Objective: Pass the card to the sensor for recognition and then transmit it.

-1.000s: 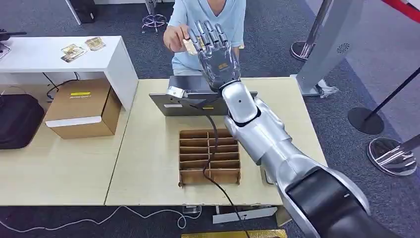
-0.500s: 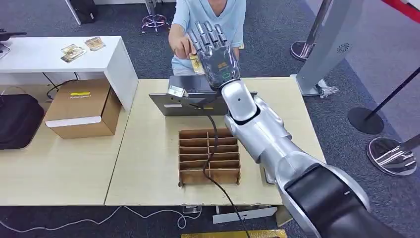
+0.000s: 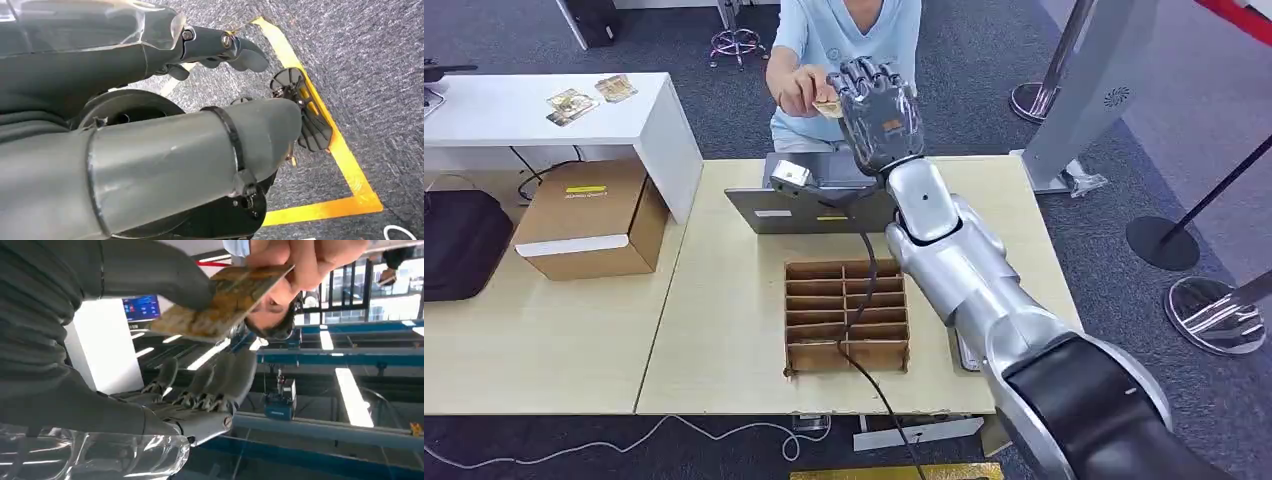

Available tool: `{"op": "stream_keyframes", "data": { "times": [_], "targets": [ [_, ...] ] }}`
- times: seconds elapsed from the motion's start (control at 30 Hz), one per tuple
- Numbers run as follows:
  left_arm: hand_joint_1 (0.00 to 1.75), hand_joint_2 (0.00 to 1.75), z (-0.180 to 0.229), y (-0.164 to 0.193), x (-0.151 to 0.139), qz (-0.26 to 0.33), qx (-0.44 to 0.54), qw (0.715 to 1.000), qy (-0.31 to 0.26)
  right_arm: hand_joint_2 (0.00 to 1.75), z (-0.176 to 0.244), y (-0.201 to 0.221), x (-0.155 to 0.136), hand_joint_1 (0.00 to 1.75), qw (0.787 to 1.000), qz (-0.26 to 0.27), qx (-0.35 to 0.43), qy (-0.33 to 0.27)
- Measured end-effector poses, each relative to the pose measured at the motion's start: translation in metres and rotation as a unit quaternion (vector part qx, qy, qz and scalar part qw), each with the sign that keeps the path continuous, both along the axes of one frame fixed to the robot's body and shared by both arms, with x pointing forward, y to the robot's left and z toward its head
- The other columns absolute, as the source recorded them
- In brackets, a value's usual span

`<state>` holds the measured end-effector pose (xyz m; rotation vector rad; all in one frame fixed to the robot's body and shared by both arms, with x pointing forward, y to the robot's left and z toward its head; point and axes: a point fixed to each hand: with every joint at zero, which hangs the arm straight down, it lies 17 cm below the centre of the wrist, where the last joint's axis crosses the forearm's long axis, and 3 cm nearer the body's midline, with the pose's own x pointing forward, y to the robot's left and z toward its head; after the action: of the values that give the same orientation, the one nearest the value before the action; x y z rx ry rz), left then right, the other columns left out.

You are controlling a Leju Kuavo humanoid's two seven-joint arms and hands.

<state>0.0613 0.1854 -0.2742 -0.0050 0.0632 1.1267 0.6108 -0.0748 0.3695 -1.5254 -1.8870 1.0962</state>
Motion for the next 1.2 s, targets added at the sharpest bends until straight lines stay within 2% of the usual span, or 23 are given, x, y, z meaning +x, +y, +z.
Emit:
{"op": "stream_keyframes", "data": {
  "times": [0.23,0.4,0.97,1.2],
  "targets": [
    [0.00,0.00,0.000,0.001,-0.002,0.000,0.002,1.000,0.005,1.75,0.026,-0.007,-0.012,1.75,0.998,0.018,0.045,-0.049],
    [0.00,0.00,0.000,0.001,-0.004,0.000,0.004,1.000,0.010,1.75,0.035,-0.008,-0.015,1.75,0.996,0.027,0.058,-0.059],
    [0.00,0.00,0.000,-0.002,-0.005,0.000,-0.003,1.000,0.013,1.75,0.037,-0.013,-0.019,1.75,0.993,0.039,0.090,-0.058],
    [0.00,0.00,0.000,-0.002,-0.004,0.005,-0.004,1.000,0.012,1.75,0.034,-0.022,-0.017,1.75,0.987,0.056,0.142,-0.039]
  ]
}}
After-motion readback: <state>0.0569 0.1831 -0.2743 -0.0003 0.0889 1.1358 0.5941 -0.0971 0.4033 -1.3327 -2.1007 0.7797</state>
